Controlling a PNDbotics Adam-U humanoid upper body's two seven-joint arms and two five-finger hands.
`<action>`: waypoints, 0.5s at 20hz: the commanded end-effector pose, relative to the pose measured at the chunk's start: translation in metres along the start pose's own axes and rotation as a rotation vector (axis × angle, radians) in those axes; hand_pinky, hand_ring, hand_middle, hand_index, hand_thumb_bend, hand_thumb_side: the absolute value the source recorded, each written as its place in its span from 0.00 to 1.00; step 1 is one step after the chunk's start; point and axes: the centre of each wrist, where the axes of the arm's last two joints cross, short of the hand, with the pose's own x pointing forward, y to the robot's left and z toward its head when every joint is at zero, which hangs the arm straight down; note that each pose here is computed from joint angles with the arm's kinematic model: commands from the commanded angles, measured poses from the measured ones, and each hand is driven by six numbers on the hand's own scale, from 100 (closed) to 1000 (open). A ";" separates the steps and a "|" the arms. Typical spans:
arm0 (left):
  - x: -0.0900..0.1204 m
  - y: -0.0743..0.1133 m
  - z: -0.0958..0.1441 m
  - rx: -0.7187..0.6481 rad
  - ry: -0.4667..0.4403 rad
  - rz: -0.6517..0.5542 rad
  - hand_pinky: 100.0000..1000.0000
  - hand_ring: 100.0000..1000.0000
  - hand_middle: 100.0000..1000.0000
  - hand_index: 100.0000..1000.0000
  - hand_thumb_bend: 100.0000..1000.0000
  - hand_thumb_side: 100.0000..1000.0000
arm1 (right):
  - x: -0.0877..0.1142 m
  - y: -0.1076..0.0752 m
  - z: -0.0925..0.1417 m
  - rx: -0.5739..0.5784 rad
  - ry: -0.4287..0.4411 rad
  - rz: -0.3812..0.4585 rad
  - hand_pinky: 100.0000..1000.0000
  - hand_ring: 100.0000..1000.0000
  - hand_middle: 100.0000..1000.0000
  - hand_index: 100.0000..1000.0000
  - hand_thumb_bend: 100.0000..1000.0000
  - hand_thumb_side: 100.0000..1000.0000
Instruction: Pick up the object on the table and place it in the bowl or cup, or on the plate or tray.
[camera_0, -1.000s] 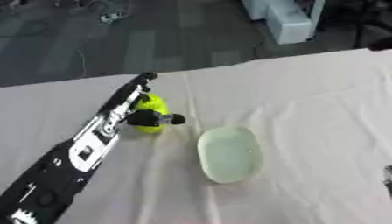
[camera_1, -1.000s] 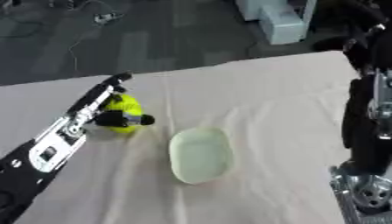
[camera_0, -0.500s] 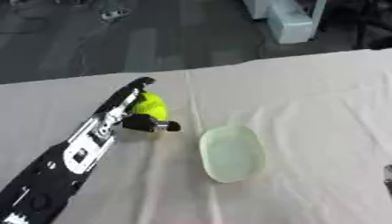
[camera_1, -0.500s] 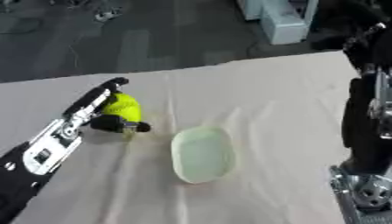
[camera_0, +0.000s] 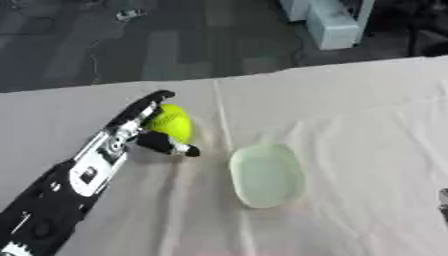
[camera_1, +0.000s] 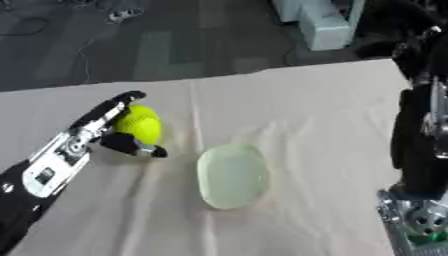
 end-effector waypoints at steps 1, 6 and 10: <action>-0.003 0.007 0.001 0.003 0.010 -0.020 0.60 0.78 1.00 1.00 0.92 0.36 | 0.005 0.001 -0.007 -0.007 -0.033 -0.012 0.52 0.82 0.88 0.92 0.00 1.00; -0.003 0.007 0.001 0.060 0.022 -0.031 0.45 0.68 1.00 0.99 0.94 0.41 | 0.005 0.000 -0.007 -0.009 -0.033 -0.012 0.52 0.82 0.88 0.92 0.00 1.00; -0.003 0.005 0.001 0.213 0.041 -0.042 0.38 0.59 0.94 0.92 1.00 0.39 | 0.005 0.000 -0.007 -0.011 -0.033 -0.012 0.52 0.82 0.88 0.92 0.00 1.00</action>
